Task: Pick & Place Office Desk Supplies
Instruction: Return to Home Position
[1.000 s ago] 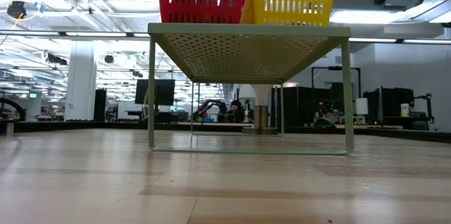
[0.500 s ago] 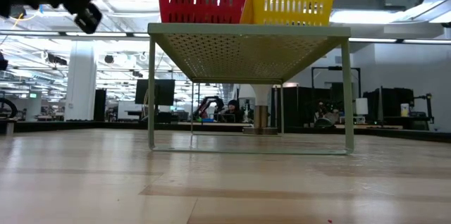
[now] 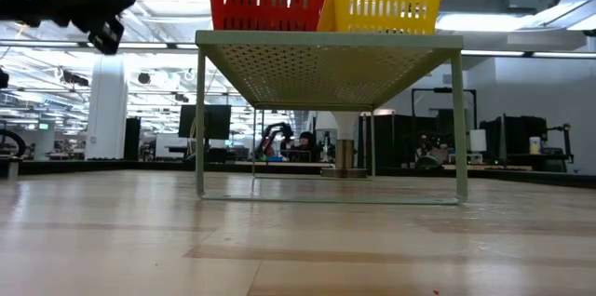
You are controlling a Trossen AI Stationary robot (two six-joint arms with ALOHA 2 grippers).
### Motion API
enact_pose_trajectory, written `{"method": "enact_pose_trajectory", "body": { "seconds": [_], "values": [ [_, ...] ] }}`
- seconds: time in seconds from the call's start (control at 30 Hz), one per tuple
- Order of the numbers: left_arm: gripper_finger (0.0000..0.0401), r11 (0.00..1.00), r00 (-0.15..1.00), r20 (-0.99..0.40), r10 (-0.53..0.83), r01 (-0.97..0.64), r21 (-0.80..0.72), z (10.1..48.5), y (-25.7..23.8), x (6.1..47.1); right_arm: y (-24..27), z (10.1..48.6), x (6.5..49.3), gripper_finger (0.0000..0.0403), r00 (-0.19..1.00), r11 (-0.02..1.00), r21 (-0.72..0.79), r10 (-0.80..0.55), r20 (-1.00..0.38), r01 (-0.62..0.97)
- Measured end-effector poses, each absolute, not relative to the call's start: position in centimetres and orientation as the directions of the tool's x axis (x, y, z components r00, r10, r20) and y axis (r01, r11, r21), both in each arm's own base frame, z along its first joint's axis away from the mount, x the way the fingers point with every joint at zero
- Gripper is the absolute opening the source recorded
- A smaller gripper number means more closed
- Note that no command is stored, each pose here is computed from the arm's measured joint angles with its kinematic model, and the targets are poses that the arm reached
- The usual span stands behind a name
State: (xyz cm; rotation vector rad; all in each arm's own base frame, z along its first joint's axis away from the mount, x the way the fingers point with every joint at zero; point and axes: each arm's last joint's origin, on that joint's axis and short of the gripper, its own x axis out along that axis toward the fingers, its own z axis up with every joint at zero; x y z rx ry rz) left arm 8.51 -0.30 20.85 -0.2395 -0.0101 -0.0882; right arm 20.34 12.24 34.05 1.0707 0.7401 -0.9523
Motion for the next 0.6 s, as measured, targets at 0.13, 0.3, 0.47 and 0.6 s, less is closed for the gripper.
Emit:
{"method": "enact_pose_trajectory", "body": {
  "seconds": [0.13, 0.3, 0.47, 0.6],
  "values": [
    [0.0078, 0.962, 0.993, -0.016, -0.117, 0.109, -0.249, 19.2, -0.6, 8.8, 12.4, 34.1, 20.5, 0.0, 0.449, 0.189, 0.41, -0.277, -0.849, 0.892],
    [0.0078, 0.963, 0.992, 0.005, -0.127, 0.125, -0.241, 17.9, -0.9, 9.3, 12.6, 34.2, 20.6, 0.0, 0.468, 0.201, 0.426, -0.279, -0.838, 0.882],
    [0.0078, 0.966, 0.994, 0.032, -0.103, 0.108, -0.233, 16.9, -0.9, 9.7, 13.1, 34.4, 20.6, 0.0, 0.523, 0.235, 0.47, -0.302, -0.797, 0.851],
    [0.0078, 0.981, 0.997, 0.032, -0.075, 0.08, -0.176, 16.8, -0.9, 9.7, 13.8, 34.6, 20.6, 0.0, 0.574, 0.296, 0.497, -0.303, -0.761, 0.815]
  ]
}}
